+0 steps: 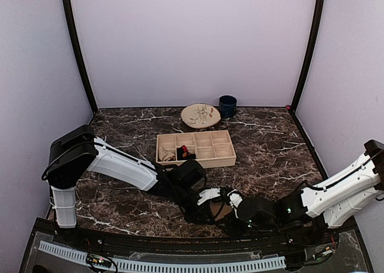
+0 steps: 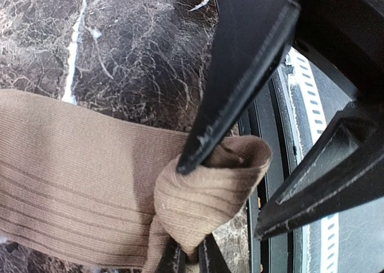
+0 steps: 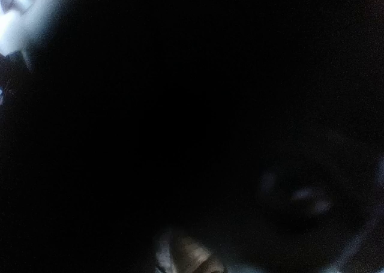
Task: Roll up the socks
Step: Roll the sock at the center of the board.
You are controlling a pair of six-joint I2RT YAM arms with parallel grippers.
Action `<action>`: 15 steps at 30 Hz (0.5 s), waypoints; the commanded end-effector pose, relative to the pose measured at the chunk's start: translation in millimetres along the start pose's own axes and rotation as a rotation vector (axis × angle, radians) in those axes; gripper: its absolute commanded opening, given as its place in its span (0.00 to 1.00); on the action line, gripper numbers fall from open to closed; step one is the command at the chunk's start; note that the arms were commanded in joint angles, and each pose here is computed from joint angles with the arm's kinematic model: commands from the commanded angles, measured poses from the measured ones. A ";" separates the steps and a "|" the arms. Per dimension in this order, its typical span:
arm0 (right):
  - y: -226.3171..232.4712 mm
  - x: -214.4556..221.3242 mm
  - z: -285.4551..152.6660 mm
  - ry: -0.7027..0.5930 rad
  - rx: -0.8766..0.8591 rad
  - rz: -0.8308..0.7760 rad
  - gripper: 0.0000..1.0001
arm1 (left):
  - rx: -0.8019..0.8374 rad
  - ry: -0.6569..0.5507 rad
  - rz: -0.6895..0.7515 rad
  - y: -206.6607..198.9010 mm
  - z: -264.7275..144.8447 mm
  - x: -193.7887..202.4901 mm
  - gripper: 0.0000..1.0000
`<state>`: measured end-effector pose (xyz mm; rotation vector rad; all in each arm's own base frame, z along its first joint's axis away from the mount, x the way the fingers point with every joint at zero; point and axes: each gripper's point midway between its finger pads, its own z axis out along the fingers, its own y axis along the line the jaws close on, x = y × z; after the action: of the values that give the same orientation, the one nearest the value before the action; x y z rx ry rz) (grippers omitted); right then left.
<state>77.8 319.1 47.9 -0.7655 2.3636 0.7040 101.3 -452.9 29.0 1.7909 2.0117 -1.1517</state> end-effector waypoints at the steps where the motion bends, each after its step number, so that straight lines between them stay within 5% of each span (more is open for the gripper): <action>1: 7.4 18.5 6.8 0.049 -0.032 -0.026 0.38 | 0.000 0.074 -0.035 2.5 6.3 22.1 0.08; 15: -9.0 56.9 14.3 0.147 0.020 0.014 0.33 | -0.006 0.072 -0.030 2.3 2.8 24.9 0.08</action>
<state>75.1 332.2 42.8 -0.7063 2.3340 0.7743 100.7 -450.7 28.0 1.7925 2.0255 -1.1616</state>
